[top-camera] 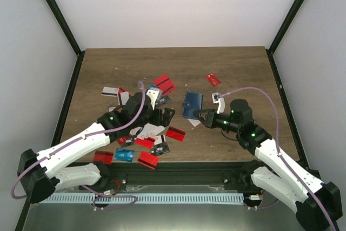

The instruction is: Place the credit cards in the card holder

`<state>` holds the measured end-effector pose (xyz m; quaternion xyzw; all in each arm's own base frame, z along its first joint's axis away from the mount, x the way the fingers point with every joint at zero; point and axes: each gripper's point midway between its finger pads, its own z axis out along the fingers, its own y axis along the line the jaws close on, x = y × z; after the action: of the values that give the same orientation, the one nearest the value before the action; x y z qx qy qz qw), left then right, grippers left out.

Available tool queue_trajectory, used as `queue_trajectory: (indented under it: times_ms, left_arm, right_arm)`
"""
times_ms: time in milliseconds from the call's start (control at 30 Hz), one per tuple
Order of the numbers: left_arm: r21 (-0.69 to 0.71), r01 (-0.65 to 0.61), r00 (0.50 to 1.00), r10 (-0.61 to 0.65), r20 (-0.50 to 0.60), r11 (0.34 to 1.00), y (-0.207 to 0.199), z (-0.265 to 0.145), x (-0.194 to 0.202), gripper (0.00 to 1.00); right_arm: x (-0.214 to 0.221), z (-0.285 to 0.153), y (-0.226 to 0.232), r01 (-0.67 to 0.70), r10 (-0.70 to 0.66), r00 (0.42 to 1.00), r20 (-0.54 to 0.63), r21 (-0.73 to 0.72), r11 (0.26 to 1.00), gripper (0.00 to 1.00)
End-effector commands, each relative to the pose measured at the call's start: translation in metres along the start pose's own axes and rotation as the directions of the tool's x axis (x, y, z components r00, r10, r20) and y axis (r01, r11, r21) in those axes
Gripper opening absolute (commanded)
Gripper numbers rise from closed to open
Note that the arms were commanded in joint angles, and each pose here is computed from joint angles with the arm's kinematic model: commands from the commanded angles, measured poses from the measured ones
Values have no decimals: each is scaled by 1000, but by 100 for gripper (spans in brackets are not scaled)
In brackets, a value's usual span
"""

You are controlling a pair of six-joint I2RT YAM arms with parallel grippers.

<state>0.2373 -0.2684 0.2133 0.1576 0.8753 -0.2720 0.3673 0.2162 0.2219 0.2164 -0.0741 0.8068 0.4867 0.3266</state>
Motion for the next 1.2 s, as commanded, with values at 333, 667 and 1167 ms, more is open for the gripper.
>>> queue_trajectory:
  times_ms: [333, 667, 1167]
  left_arm:
    - [89, -117, 991, 122, -61, 989, -42, 29, -5, 100]
    - [40, -125, 990, 127, -65, 991, -47, 50, -2, 100]
    - [-169, -97, 995, 98, -6, 981, -10, 52, -11, 100]
  right_arm:
    - [2, 4, 18, 85, -90, 993, -76, -67, 994, 1]
    - [8, -3, 31, 101, -113, 989, -95, -128, 987, 1]
    - [17, -15, 50, 112, -142, 981, -135, -208, 972, 1]
